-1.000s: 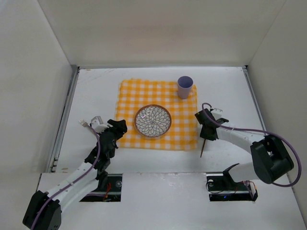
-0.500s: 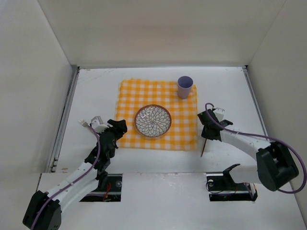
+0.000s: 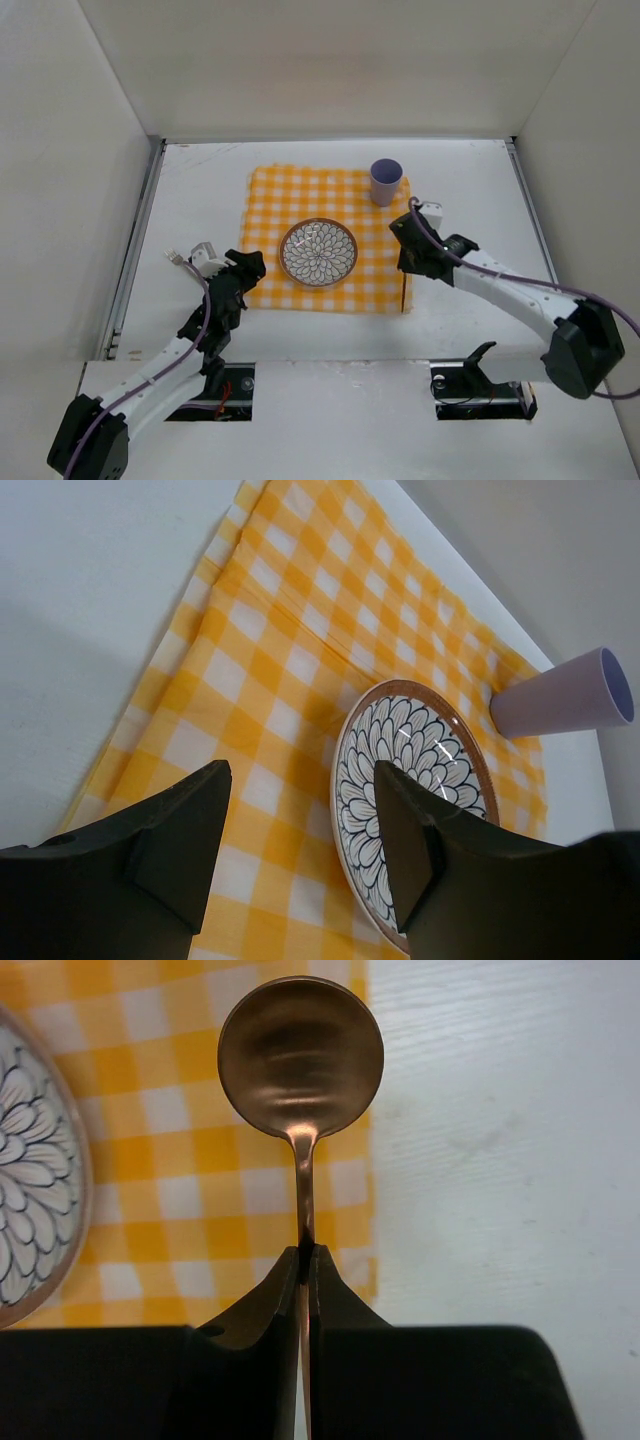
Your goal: Set the dinner table for one person
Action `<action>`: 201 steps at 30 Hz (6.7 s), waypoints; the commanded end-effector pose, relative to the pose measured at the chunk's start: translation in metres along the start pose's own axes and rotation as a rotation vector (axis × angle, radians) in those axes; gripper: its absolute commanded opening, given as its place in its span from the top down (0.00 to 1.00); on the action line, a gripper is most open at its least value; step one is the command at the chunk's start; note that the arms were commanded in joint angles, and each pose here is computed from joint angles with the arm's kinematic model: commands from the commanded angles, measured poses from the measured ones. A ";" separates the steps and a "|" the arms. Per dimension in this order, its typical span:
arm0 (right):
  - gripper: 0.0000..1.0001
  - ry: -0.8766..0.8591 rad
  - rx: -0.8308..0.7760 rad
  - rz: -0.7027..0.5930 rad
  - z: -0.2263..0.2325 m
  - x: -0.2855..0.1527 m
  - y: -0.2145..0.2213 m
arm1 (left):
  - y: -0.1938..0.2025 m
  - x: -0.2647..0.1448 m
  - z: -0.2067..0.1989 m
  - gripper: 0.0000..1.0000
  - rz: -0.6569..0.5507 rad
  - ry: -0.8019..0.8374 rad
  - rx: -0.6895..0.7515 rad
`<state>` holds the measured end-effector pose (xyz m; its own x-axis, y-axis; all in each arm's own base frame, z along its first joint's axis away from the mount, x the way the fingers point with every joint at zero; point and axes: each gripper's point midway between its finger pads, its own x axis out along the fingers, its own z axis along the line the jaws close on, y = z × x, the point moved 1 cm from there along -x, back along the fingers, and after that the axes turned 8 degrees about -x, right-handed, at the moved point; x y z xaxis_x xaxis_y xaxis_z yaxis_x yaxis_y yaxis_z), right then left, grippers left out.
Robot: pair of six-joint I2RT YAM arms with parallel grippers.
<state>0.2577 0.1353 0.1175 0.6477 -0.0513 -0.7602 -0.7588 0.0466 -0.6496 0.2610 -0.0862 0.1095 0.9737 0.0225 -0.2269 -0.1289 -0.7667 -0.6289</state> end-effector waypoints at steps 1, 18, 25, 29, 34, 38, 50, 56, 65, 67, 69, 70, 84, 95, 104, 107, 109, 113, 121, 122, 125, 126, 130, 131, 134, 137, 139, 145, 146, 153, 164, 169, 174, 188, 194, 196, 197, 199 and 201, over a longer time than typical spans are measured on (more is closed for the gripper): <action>0.96 -0.069 -0.071 -0.011 0.041 0.004 -0.018 | -0.002 0.001 -0.007 0.43 -0.010 0.025 -0.021; 0.95 -0.074 -0.183 0.071 0.095 0.074 -0.021 | -0.002 0.000 -0.008 0.43 -0.005 0.032 -0.022; 0.95 -0.051 -0.142 0.062 0.085 0.076 -0.028 | -0.002 0.001 -0.008 0.43 -0.004 0.031 -0.023; 0.95 -0.035 -0.127 0.060 0.081 0.081 -0.030 | 0.002 0.001 -0.006 0.43 0.007 0.024 -0.014; 0.95 -0.032 -0.117 0.073 0.083 0.093 -0.027 | 0.000 0.002 -0.007 0.43 0.000 0.024 -0.019; 0.93 -0.033 -0.099 0.066 0.083 0.099 -0.027 | -0.001 0.001 -0.007 0.43 0.000 0.028 -0.020; 0.59 -0.084 -0.041 -0.033 0.080 0.068 -0.048 | -0.002 0.003 0.002 0.43 -0.011 -0.004 0.010; 0.59 -0.131 -0.032 -0.126 0.069 0.036 -0.060 | -0.007 0.003 -0.004 0.52 0.006 -0.041 0.069; 0.93 -0.270 0.087 -0.363 0.059 -0.001 -0.077 | -0.042 -0.012 0.005 0.74 0.033 -0.244 0.177; 0.93 -0.300 0.107 -0.408 0.059 -0.005 -0.079 | -0.054 -0.018 0.013 0.75 0.034 -0.315 0.195; 0.92 -0.344 0.128 -0.441 0.060 -0.011 -0.078 | -0.065 -0.022 0.023 0.76 0.022 -0.380 0.207; 0.91 -0.360 0.137 -0.456 0.059 -0.012 -0.078 | -0.071 -0.023 0.031 0.76 0.016 -0.427 0.220; 0.88 -0.402 0.135 -0.391 0.079 0.013 -0.052 | -0.075 -0.005 0.121 0.58 0.086 -0.812 0.160; 0.83 -0.399 0.128 -0.383 0.079 0.017 -0.049 | -0.076 0.018 0.131 0.59 0.026 -0.828 0.089; 0.65 -0.402 0.130 -0.398 0.078 0.015 -0.050 | -0.066 0.032 0.142 0.74 0.023 -0.850 0.070; 0.64 -0.378 0.138 -0.394 0.069 0.018 -0.050 | -0.062 0.028 0.147 0.84 0.028 -0.858 0.070; 0.64 -0.352 0.158 -0.394 0.058 0.020 -0.053 | -0.060 0.024 0.151 0.91 0.023 -0.859 0.062; 0.62 -0.344 0.203 -0.420 0.044 0.015 -0.059 | -0.062 0.018 0.146 0.97 -0.003 -0.826 0.075; 0.59 -0.324 0.236 -0.418 0.035 0.022 -0.060 | -0.097 0.011 0.051 0.98 -0.074 -0.567 0.237; 0.59 -0.329 0.232 -0.420 0.036 0.021 -0.061 | -0.094 0.012 0.036 0.97 -0.054 -0.515 0.260; 0.59 -0.329 0.236 -0.442 0.034 0.015 -0.064 | -0.066 0.014 0.004 0.97 0.057 -0.400 0.361; 0.59 -0.328 0.241 -0.448 0.031 0.014 -0.064 | -0.057 0.014 -0.001 0.97 0.089 -0.376 0.397; 0.58 -0.317 0.268 -0.473 0.022 0.010 -0.068 | -0.023 0.012 -0.021 0.97 0.177 -0.283 0.533; 0.58 -0.316 0.269 -0.475 0.021 0.009 -0.068 | -0.019 0.014 -0.024 0.97 0.180 -0.270 0.545; 0.58 -0.316 0.273 -0.480 0.021 0.008 -0.068 | -0.005 0.019 -0.034 0.97 0.217 -0.234 0.564; 0.58 -0.301 0.276 -0.483 0.018 0.010 -0.068 | 0.003 0.022 -0.040 0.97 0.240 -0.212 0.648; 0.58 -0.282 0.280 -0.484 0.015 0.013 -0.067 | 0.007 0.023 -0.041 0.97 0.253 -0.214 0.713; 0.58 -0.250 0.259 -0.449 0.016 0.028 -0.061 | 0.020 0.029 -0.036 0.97 0.255 -0.251 0.839; 0.58 -0.251 0.258 -0.448 0.016 0.028 -0.061 | 0.021 0.030 -0.034 0.97 0.251 -0.260 0.849; 0.58 -0.262 0.261 -0.465 0.016 0.022 -0.065 | 0.031 0.037 -0.030 0.97 0.254 -0.248 0.905; 0.58 -0.263 0.260 -0.468 0.016 0.021 -0.065 | 0.041 0.048 -0.027 0.96 0.266 -0.257 0.940; 0.58 -0.264 0.261 -0.469 0.016 0.021 -0.066 | 0.045 0.053 -0.022 0.96 0.281 -0.276 0.937; 0.58 -0.265 0.259 -0.473 0.016 0.019 -0.066 | 0.049 0.054 -0.012 0.96 0.297 -0.299 0.952; 0.58 -0.268 0.253 -0.468 0.019 0.020 -0.066 | 0.056 0.060 -0.003 0.94 0.326 -0.336 0.991; 0.58 -0.269 0.252 -0.468 0.019 0.020 -0.066 | 0.054 0.063 0.001 0.93 0.326 -0.355 1.000; 0.58 -0.264 0.250 -0.462 0.019 0.022 -0.065 | 0.053 0.062 0.004 0.90 0.332 -0.365 1.002; 0.58 -0.264 0.249 -0.461 0.019 0.022 -0.065 | 0.054 0.061 0.004 0.89 0.334 -0.364 1.003; 0.58 -0.267 0.252 -0.467 0.019 0.020 -0.066 | 0.055 0.061 0.004 0.87 0.336 -0.364 1.006; 0.57 -0.271 0.255 -0.473 0.018 0.018 -0.067 | 0.054 0.061 0.004 0.82 0.337 -0.368 1.008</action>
<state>0.3140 0.1472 0.1284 0.9059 0.1294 -0.4033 -0.4234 0.3014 -0.8543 0.3039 -0.1220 0.0456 0.7507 0.2148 -0.6248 -0.6531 0.0988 -0.7508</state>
